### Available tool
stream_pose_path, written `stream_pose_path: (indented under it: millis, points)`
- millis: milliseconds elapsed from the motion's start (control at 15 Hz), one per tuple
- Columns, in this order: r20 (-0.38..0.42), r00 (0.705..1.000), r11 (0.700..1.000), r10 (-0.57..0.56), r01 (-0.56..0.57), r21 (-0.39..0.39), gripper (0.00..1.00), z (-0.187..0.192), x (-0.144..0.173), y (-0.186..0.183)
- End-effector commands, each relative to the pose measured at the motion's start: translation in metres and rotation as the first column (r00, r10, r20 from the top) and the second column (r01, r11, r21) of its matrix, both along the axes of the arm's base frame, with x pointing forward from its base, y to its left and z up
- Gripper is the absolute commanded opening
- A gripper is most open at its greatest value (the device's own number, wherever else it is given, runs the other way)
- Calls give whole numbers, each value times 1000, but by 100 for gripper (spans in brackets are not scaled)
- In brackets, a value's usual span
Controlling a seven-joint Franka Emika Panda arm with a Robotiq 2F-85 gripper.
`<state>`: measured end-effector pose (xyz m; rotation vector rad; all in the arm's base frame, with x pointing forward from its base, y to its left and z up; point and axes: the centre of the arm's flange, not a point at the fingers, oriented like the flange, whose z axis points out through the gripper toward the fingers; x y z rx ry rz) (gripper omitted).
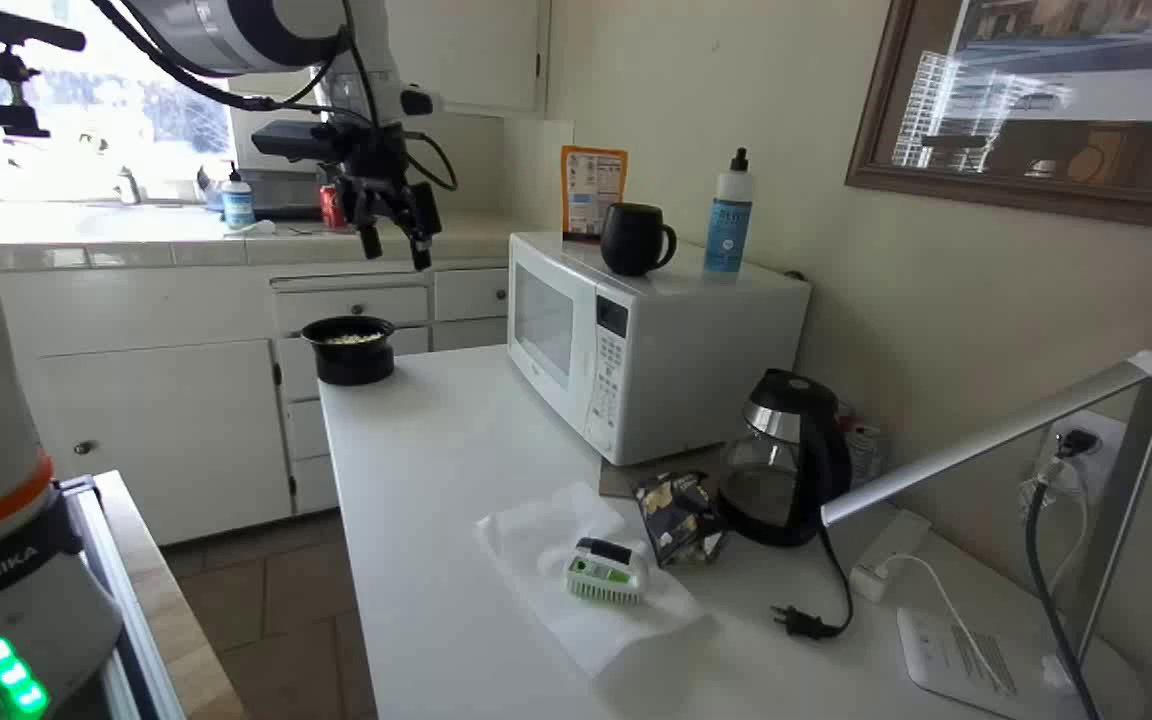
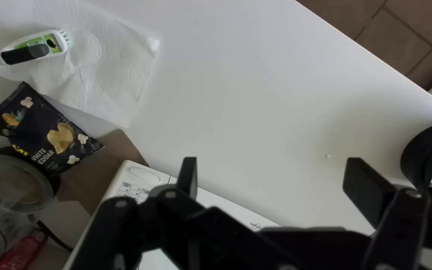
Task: Pick the white and orange packet from the microwave top and put it on the white paper towel
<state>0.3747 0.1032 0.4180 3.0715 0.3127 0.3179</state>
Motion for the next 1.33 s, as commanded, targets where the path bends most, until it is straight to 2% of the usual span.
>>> stream_pose_path:
  millis: [0, 133, 200, 267, 400, 533, 800, 1000, 1267]
  points:
    - [0, 1000, 1000, 0, 0, 0, 100, 0, 0, 0]
    - [0, 1000, 1000, 0, 0, 0, 100, 0, 0, 0]
    - [-17, 1000, 1000, -3, 3, -7, 100, 0, 9, 4]
    - [7, 1000, 1000, -24, 25, -20, 100, 0, 21, 8]
    - [37, 999, 999, -40, 41, -28, 100, 5, 57, 26]
    - [113, 987, 993, -114, 116, -18, 100, 10, 97, 44]
    - [164, 965, 976, -207, 214, -29, 100, 2, 162, 73]
    - [226, 945, 970, -234, 242, -7, 100, -10, 212, 94]
    - [321, 926, 979, -199, 202, 26, 100, -23, 272, 138]
